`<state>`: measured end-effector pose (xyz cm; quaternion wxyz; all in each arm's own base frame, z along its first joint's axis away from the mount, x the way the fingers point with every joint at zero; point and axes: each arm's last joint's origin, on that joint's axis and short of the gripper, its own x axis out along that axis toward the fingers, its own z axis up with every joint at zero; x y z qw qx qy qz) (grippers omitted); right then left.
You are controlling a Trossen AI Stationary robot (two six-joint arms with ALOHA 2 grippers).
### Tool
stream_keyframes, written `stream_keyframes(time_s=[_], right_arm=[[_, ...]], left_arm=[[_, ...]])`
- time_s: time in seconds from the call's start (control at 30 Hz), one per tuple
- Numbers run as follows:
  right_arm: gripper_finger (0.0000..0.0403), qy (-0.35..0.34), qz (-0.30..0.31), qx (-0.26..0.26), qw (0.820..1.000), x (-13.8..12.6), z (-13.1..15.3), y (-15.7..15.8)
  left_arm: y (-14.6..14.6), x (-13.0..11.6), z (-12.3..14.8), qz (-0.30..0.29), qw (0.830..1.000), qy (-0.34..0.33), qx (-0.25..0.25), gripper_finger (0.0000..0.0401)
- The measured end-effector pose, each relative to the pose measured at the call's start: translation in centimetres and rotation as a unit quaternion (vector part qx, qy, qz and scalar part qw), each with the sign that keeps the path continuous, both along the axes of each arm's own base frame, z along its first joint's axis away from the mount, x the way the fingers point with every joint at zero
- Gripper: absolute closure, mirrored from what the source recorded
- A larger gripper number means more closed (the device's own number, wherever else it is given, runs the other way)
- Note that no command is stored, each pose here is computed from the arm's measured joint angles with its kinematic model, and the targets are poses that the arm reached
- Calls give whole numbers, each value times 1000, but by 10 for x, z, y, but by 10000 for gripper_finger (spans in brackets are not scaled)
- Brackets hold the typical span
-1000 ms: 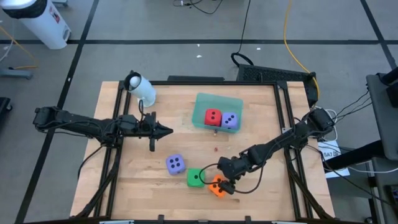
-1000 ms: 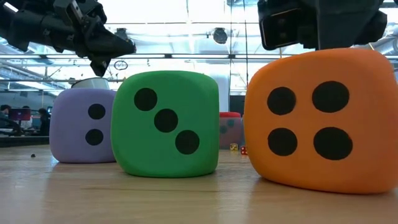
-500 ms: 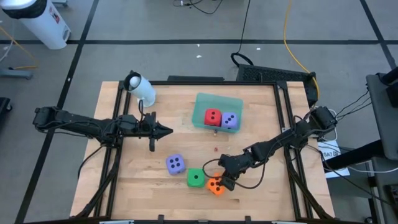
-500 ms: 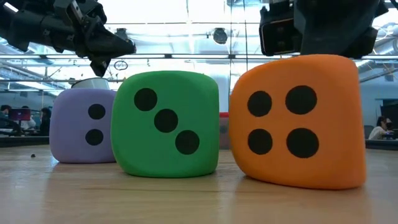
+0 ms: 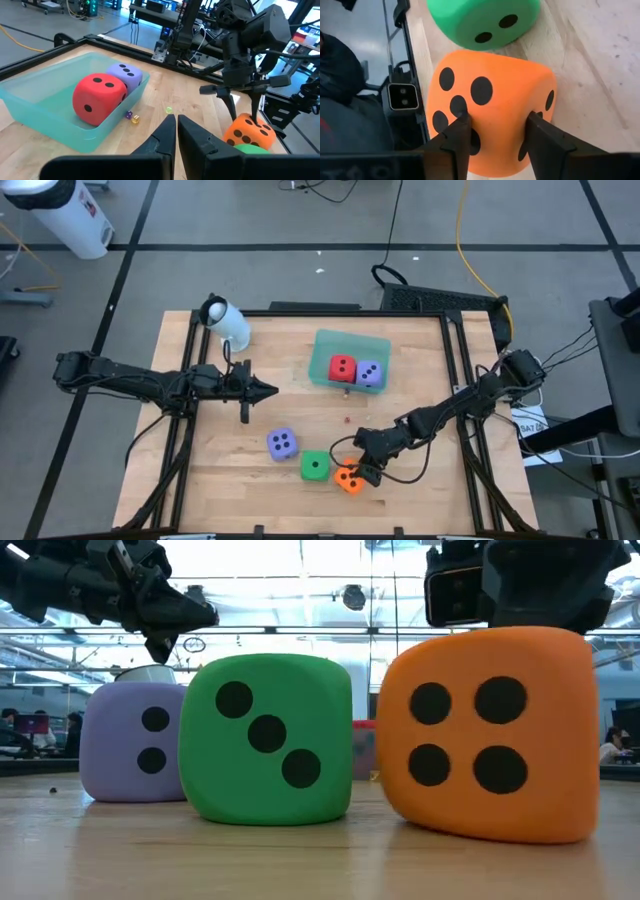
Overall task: Pick & Place Dice
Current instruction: Put the large orange die into the blue bin
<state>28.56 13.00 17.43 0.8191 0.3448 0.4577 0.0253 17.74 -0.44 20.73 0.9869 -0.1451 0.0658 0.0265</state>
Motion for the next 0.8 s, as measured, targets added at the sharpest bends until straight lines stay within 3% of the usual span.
stream_keyframes(time_s=[0.33,0.6,0.8], right_arm=[[290,-43,-7,-8,999,-13,35,-7],[296,-66,-14,3,998,-23,56,-14],[300,-73,-36,-18,997,-35,72,-21]], left_arm=[[0,0,0,0,1000,-1,0,375],[0,0,1,0,1000,-2,0,375],[0,0,0,0,1000,-1,0,375]])
